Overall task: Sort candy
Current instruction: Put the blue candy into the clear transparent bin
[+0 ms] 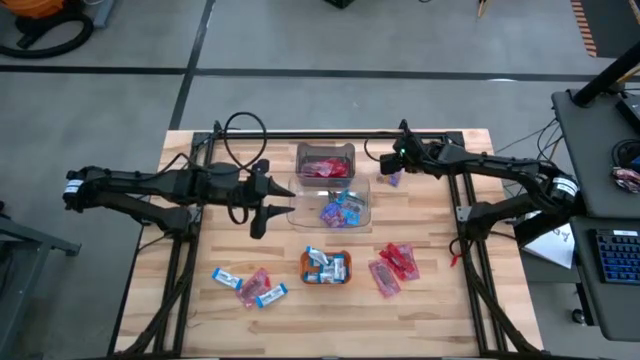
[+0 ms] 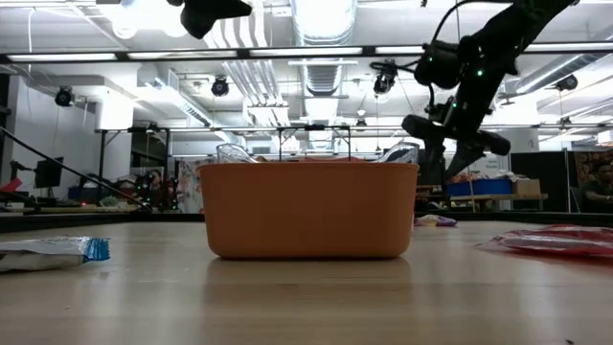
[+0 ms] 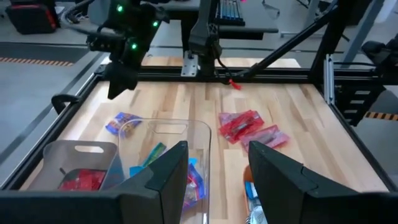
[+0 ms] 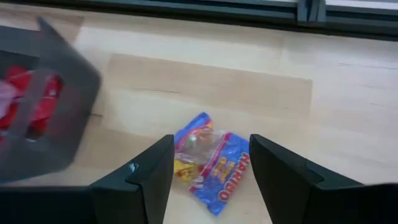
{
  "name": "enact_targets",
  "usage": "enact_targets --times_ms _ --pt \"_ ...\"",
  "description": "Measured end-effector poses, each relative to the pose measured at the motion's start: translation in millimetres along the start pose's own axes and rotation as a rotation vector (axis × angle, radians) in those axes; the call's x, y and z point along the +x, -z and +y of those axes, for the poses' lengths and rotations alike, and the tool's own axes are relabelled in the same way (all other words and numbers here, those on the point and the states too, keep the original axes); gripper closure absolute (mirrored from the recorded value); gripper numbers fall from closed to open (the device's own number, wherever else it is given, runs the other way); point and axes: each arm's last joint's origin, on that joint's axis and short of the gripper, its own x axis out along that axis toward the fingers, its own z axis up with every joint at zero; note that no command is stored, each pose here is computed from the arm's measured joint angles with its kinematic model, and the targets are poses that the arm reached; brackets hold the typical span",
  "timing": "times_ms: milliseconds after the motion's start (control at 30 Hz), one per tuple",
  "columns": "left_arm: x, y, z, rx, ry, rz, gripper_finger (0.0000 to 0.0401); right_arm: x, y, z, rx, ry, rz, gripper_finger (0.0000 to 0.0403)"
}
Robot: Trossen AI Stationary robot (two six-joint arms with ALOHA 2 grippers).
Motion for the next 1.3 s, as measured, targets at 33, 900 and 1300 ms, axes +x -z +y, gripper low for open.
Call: enact_targets --times_ms 33,900,1300 --pt "0 0 0 0.002 0.0 0.0 0.0248 3 0 -1 -0.002 0.007 0.008 0.0202" --pt "0 0 0 0.037 0.0 -0.003 0.0248 78 25 0 -0.054 0.157 0.19 0.0229" --pt "0 0 0 0.037 0.0 0.0 0.0248 77 24 0 -0.061 0.148 0.184 0.0379"
